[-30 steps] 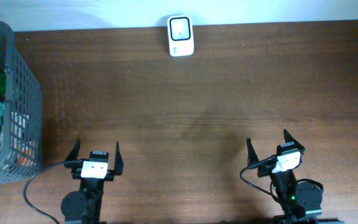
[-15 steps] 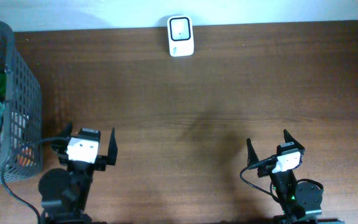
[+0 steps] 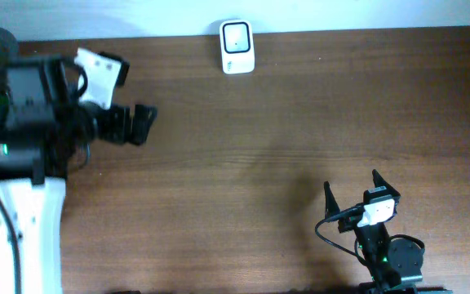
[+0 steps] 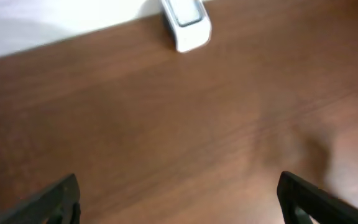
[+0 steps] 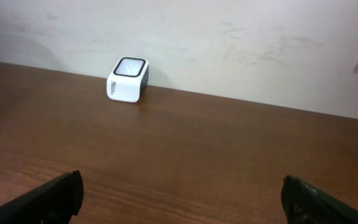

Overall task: Scan the item barcode
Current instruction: 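Reach the left gripper into the grey basket and grasp the green packet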

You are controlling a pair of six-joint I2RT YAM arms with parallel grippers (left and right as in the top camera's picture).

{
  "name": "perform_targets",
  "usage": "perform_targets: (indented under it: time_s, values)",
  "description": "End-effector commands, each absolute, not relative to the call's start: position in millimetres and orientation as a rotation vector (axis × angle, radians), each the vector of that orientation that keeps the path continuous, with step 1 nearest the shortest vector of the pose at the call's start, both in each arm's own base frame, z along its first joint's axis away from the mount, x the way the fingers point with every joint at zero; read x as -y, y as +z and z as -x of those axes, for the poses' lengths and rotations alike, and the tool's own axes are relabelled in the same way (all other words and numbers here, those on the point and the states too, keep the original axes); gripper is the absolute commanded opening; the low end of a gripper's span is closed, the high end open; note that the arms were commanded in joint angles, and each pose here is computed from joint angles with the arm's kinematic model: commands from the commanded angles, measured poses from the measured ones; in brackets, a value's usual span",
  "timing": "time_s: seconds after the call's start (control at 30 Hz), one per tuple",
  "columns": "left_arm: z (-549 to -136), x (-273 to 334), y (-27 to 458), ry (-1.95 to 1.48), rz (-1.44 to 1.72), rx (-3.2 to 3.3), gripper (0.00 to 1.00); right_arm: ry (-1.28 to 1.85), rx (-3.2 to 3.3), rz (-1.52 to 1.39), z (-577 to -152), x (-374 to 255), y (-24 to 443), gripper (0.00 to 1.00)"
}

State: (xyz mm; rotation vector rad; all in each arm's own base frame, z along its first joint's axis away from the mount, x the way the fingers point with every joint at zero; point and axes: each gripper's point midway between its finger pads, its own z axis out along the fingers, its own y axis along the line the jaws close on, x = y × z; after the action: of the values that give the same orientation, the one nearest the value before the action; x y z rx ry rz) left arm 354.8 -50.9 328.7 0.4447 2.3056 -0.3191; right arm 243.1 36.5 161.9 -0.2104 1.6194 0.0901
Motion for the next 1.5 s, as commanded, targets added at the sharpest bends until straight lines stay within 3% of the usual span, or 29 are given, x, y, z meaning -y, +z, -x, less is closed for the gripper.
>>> perform_targets:
  time_s: [0.0,0.17,0.27,0.4,0.53,0.63,0.83,1.13,1.23,1.47]
  values:
    - [-360.8,69.1,341.7,-0.464,-0.499,-2.273,0.99,0.099,-1.621,0.206,-243.0,-37.3,159.7,0.98]
    - [-358.2,75.2,340.5,-0.519,-0.512,-2.274,0.99,0.099,-1.620,0.206,-243.0,-37.3,159.8,0.98]
    - [-377.3,53.5,346.4,-0.357,-0.412,-2.261,0.98,0.099,-1.621,0.206,-243.0,-37.3,159.7,0.98]
    - [-395.2,-64.7,388.8,0.218,0.176,-2.172,0.99,0.099,-1.621,0.206,-243.0,-37.3,159.7,0.98]
    - [-378.5,-151.9,436.1,0.430,0.491,-1.965,0.99,0.099,-1.621,0.206,-243.0,-37.3,159.7,0.98]
    - [-361.6,-207.8,429.9,0.484,0.695,-1.919,0.99,0.099,-1.621,0.206,-243.0,-37.3,159.7,0.98]
    - [-350.9,-298.9,340.5,0.582,0.953,-2.092,0.88,0.099,-1.621,0.206,-243.0,-37.3,159.7,0.98]
    - [-327.8,-323.4,191.3,0.736,1.135,-2.300,0.86,0.099,-1.621,0.206,-243.0,-37.3,159.7,0.98]
    - [-326.9,-321.2,140.3,0.776,0.957,-2.416,0.89,0.099,-1.620,0.206,-243.0,-37.3,159.8,0.98]
    - [-339.0,-326.3,134.7,0.660,0.839,-2.437,0.88,0.099,-1.621,0.206,-243.0,-37.3,159.7,0.98]
